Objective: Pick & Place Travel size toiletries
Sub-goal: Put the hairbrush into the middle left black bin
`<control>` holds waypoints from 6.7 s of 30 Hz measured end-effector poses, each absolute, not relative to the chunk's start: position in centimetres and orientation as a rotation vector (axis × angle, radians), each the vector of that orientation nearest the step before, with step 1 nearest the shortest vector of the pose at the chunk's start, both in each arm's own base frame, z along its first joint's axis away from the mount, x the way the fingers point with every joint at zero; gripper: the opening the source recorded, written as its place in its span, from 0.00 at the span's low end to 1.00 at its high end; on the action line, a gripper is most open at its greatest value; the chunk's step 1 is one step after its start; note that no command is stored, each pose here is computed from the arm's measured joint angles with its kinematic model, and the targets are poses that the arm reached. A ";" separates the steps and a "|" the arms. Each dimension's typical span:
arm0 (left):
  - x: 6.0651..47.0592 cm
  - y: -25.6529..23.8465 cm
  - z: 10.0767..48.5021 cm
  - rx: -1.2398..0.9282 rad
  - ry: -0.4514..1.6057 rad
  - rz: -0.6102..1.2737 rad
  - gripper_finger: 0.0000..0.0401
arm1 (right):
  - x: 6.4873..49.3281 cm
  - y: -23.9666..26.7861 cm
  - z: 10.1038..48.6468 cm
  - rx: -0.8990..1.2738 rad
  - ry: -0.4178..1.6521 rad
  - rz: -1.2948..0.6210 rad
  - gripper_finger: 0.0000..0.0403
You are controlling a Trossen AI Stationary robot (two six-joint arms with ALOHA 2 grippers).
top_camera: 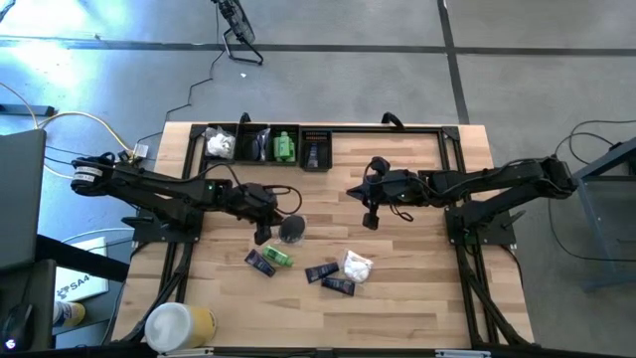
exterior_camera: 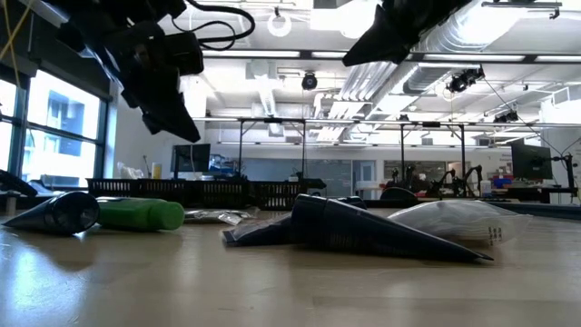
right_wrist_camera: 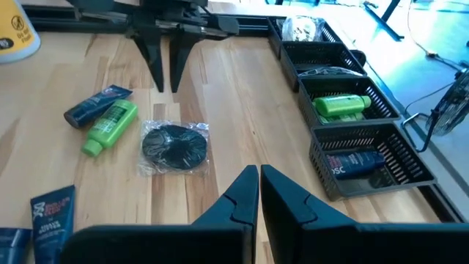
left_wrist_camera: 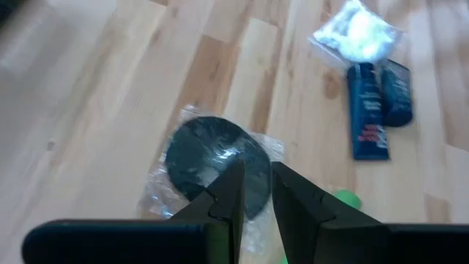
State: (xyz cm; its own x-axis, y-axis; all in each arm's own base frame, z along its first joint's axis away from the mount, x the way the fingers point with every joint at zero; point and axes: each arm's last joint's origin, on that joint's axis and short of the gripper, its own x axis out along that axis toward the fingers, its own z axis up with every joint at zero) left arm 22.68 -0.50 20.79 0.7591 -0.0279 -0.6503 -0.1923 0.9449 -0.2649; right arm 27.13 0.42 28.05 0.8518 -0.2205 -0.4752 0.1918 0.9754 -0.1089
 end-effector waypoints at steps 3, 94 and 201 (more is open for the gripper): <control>22.7 -0.7 20.9 -0.314 0.692 0.127 0.16 | 27.1 0.4 28.0 -0.080 0.510 -0.211 0.03; 31.6 -10.7 16.5 0.098 1.028 0.314 0.45 | 15.0 0.0 21.3 0.106 0.001 -0.209 0.00; 22.8 1.3 30.0 -0.038 0.767 0.854 0.00 | 15.0 0.0 21.0 0.094 0.034 -0.211 0.01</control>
